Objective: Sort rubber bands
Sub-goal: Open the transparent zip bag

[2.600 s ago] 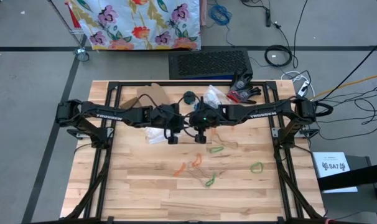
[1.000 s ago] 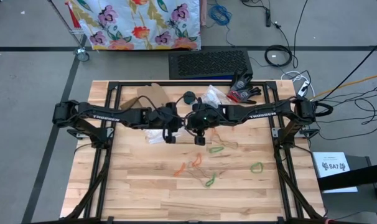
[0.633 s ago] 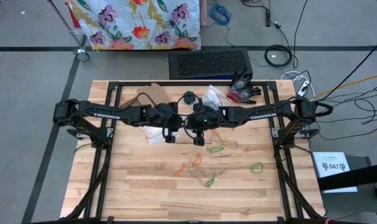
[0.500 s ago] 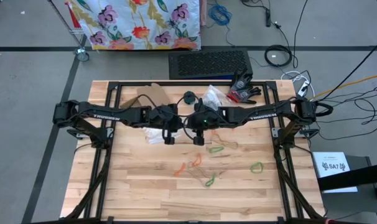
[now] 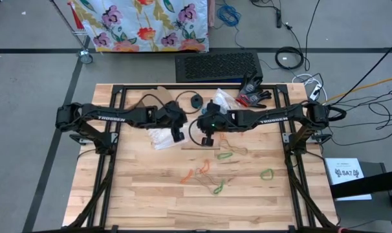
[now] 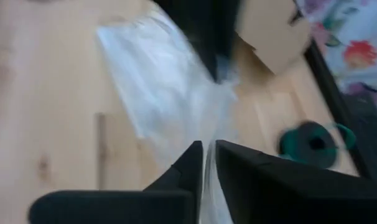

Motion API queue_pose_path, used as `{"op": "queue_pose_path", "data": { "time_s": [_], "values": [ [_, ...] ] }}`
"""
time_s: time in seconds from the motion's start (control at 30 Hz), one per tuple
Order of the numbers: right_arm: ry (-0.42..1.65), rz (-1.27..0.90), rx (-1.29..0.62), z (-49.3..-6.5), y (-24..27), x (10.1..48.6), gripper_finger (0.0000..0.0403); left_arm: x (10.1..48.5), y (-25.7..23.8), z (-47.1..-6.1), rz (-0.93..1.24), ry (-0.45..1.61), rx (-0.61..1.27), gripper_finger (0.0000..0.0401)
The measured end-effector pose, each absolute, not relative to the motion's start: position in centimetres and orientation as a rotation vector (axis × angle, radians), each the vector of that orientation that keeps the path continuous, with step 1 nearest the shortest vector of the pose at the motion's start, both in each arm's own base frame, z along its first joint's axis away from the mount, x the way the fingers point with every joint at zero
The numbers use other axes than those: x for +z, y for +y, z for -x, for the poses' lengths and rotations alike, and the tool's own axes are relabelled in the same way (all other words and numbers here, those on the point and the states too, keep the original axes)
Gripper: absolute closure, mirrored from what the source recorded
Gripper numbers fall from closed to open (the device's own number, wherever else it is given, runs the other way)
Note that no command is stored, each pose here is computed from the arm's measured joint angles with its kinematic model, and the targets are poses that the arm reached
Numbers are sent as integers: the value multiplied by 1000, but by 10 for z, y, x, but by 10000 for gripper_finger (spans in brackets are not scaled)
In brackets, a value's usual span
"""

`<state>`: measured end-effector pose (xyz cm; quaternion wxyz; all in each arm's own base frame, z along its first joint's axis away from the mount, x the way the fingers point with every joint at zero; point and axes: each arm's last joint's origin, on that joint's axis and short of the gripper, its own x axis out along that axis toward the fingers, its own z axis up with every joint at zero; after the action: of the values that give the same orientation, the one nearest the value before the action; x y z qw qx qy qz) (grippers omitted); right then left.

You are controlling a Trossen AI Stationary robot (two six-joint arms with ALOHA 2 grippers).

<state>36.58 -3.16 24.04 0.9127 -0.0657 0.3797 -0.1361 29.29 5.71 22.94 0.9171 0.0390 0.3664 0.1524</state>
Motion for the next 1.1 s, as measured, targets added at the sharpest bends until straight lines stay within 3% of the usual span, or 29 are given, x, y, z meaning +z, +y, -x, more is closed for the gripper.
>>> {"op": "queue_pose_path", "data": {
  "time_s": [0.2,0.37,1.1],
  "values": [
    [708,154,-170,-371,-26,246,323,230,66,-291,9,736,408,398],
    [641,240,-133,-377,-23,250,303,230,67,-291,60,728,380,398],
    [780,507,-92,-382,-49,222,289,232,67,-293,137,700,267,399]
  ]
}}
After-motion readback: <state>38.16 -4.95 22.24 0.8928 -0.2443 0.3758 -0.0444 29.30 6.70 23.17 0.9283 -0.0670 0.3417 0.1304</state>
